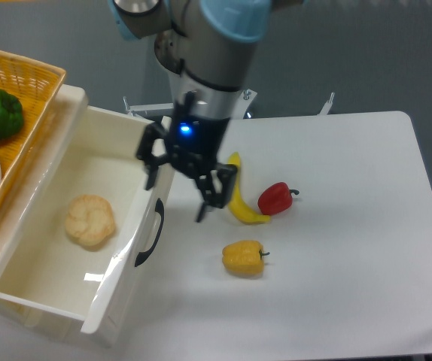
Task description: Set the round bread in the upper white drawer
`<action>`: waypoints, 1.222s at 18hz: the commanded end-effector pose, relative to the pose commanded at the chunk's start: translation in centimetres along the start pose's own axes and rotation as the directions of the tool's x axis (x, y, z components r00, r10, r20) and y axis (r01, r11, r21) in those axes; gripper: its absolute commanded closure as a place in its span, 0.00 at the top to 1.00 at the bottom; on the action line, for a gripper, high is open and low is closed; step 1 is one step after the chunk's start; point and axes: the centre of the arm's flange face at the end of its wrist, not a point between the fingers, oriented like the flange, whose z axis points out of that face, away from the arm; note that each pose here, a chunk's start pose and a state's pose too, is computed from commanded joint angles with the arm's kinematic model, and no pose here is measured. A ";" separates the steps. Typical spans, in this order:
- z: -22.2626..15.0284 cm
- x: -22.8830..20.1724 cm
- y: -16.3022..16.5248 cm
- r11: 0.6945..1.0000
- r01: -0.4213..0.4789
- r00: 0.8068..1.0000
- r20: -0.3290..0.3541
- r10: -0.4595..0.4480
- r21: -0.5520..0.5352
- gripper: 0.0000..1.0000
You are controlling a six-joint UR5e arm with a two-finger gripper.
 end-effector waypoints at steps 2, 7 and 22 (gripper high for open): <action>-0.2 -1.5 1.5 0.998 0.026 0.999 0.046 -0.023 -0.056 1.00; 0.8 -5.6 5.6 0.985 0.105 0.992 0.090 -0.093 -0.137 1.00; 9.6 -14.2 15.0 0.922 -0.101 0.995 -0.016 0.102 -0.373 1.00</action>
